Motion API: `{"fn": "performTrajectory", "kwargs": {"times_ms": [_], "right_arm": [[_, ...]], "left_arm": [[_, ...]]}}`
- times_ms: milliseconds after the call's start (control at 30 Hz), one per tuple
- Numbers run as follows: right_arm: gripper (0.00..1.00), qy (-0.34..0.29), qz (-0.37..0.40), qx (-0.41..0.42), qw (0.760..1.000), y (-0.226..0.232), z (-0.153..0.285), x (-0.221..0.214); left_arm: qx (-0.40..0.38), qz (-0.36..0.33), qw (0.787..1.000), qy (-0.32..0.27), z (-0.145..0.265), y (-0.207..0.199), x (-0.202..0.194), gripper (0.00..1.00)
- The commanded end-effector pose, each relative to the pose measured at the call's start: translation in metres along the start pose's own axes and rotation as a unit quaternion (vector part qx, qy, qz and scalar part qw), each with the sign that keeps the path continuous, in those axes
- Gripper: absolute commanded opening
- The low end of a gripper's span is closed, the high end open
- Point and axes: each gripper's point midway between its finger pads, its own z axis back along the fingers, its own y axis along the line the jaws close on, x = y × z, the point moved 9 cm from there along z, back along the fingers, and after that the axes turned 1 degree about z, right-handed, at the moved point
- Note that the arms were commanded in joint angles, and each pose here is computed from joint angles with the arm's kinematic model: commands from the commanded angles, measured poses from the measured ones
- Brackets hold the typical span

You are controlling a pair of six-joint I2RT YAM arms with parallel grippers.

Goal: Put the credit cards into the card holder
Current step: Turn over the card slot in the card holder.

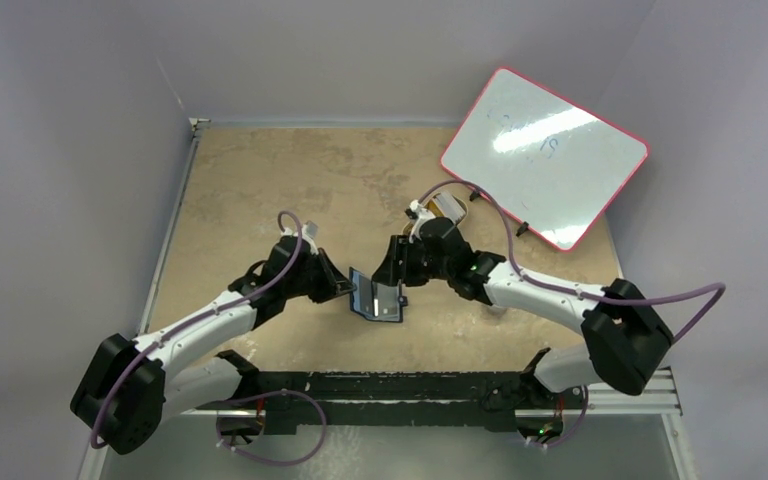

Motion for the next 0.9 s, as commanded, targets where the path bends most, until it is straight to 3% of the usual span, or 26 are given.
{"fn": "performTrajectory", "kwargs": {"times_ms": [0,267,567,867], "right_arm": [[0.57,-0.011,0.001,0.028,1.0,0.021,-0.007,0.02],[0.61,0.011,-0.02,0.021,1.0,0.022,-0.028,0.02],[0.61,0.027,-0.017,0.031,0.999,0.027,-0.047,0.019],[0.58,0.039,-0.021,-0.013,0.999,0.015,-0.055,0.008]], "left_arm": [[-0.033,-0.038,0.998,-0.032,0.008,-0.022,0.015,0.0],[-0.037,-0.041,0.998,-0.04,0.011,-0.02,0.014,0.0],[-0.037,-0.051,0.998,-0.03,0.006,-0.017,0.013,0.0],[-0.031,-0.054,0.998,-0.027,0.005,-0.013,0.011,0.0]]}}
